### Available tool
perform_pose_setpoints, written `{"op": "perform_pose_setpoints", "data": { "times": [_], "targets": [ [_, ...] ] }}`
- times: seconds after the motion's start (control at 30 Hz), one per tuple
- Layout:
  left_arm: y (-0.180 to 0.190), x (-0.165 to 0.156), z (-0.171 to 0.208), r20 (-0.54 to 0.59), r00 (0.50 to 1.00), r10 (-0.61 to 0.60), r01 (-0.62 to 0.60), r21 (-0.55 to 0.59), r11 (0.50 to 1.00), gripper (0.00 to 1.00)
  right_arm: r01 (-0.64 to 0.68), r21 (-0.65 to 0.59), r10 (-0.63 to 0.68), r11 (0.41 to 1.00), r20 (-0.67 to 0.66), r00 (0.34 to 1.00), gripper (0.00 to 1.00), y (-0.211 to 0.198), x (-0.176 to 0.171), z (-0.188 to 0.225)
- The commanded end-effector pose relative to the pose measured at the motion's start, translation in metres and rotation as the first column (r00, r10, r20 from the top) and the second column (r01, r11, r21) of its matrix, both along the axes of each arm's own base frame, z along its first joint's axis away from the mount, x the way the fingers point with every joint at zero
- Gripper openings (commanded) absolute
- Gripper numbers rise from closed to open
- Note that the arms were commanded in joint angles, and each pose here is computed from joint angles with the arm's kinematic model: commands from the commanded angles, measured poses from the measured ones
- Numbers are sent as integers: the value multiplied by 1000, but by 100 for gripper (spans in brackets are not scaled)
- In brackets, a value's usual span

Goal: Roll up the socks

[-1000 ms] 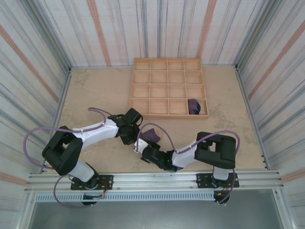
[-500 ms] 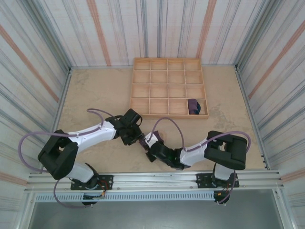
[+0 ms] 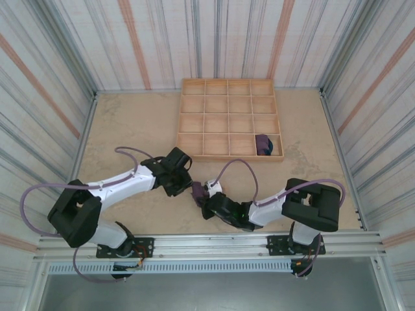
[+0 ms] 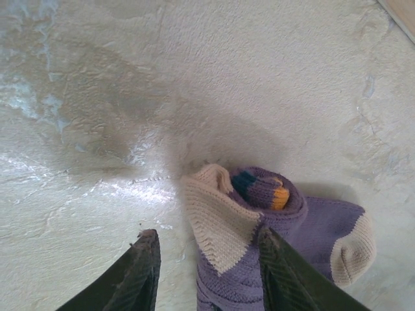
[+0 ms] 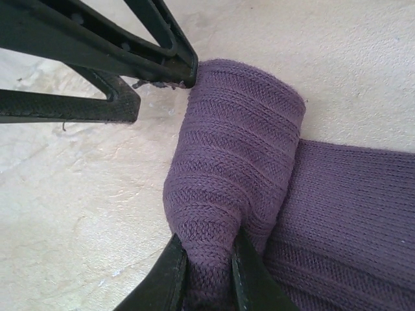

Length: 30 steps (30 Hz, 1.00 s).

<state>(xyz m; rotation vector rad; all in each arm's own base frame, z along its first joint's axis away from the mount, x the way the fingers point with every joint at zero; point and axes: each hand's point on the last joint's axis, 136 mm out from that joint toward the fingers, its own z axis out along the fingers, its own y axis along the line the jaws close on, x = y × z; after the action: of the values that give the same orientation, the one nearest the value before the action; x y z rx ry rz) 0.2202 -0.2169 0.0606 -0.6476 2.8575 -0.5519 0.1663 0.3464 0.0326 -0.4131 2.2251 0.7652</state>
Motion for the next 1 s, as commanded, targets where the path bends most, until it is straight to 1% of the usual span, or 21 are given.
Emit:
{"op": "perform_pose_setpoints", "data": {
  "times": [0.0, 0.1, 0.23, 0.37, 0.47, 0.57, 0.7, 0.83, 0.9, 0.97],
  "targets": [
    [9, 1, 10, 44, 997, -58, 56, 41, 998, 46, -90, -379, -5, 921, -241, 970, 0, -77, -50, -99],
    [8, 9, 21, 59, 989, -135, 131, 55, 990, 47, -93, -391, 3, 916, -223, 975, 0, -77, -50, -100],
    [8, 17, 32, 74, 979, -188, 183, 75, 980, 47, -110, -411, 23, 905, -210, 977, 0, -77, -52, -101],
    [1, 24, 39, 97, 959, -266, 261, 61, 963, 48, -127, -458, 55, 880, -169, 984, 0, -78, -56, -101],
    [0, 29, 44, 88, 942, -323, 316, 84, 945, 48, -113, -432, 40, 895, -175, 984, 0, -80, -59, -100],
    [0, 33, 51, 76, 934, -350, 340, 115, 933, 47, -84, -394, -14, 915, -239, 971, 0, -85, -65, -102],
    [-2, 32, 51, 87, 939, -332, 324, 90, 942, 47, -79, -326, -46, 942, -357, 933, 0, -89, -80, -108],
    [-5, 28, 45, 93, 947, -308, 305, 47, 951, 46, -52, -266, -83, 963, -474, 877, 0, -97, -95, -118],
    [-6, 26, 43, 91, 946, -311, 309, 43, 950, 46, -28, -229, -97, 973, -517, 850, 0, -100, -101, -121],
    [-7, 24, 42, 88, 945, -315, 312, 45, 949, 45, 0, -219, -128, 976, -571, 811, 0, -103, -107, -126]
  ]
}}
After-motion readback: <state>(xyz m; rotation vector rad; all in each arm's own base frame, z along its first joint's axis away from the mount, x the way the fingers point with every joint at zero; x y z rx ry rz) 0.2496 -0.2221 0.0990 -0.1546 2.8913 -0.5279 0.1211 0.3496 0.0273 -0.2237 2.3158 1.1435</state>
